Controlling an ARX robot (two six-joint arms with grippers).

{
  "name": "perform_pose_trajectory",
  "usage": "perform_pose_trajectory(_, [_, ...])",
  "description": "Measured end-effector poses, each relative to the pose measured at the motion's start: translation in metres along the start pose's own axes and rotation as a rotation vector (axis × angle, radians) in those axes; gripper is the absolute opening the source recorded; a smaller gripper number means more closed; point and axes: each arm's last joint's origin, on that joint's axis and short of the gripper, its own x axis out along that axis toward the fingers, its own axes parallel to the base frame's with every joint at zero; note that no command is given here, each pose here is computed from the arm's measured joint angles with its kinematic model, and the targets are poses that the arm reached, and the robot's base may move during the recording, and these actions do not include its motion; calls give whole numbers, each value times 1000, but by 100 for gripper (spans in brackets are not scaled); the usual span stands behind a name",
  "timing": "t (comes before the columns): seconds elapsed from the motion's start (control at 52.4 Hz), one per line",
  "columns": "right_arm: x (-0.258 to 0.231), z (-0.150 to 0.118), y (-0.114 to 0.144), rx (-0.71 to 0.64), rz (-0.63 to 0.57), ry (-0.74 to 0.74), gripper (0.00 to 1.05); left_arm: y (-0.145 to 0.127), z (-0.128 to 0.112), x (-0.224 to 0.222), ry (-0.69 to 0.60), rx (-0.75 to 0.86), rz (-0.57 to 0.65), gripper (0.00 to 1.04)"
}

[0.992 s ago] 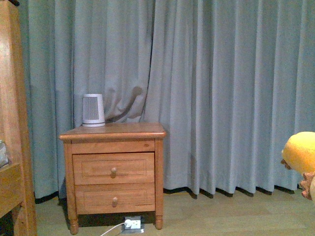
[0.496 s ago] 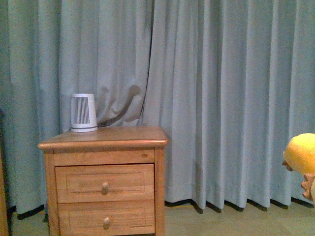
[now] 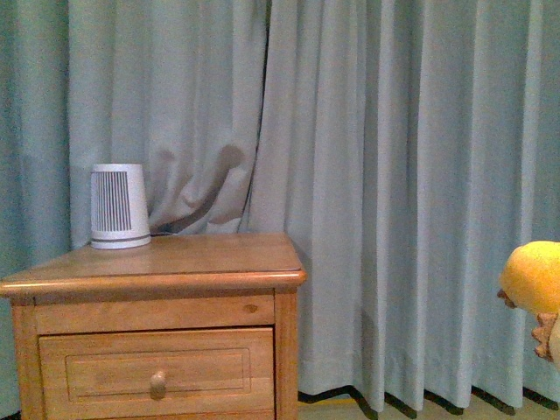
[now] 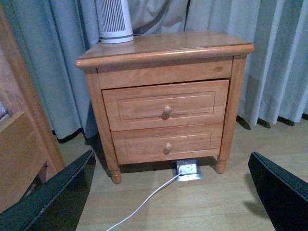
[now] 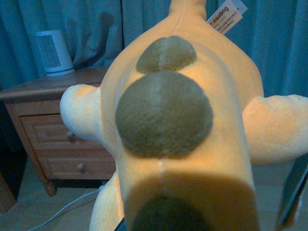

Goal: Put away toys

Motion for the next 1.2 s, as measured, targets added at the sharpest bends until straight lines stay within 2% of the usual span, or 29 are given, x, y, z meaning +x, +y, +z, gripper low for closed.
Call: perform_pose_trajectory(1.202, [0,0,0,0,2,0,7,0,0,0,0,1,0,98])
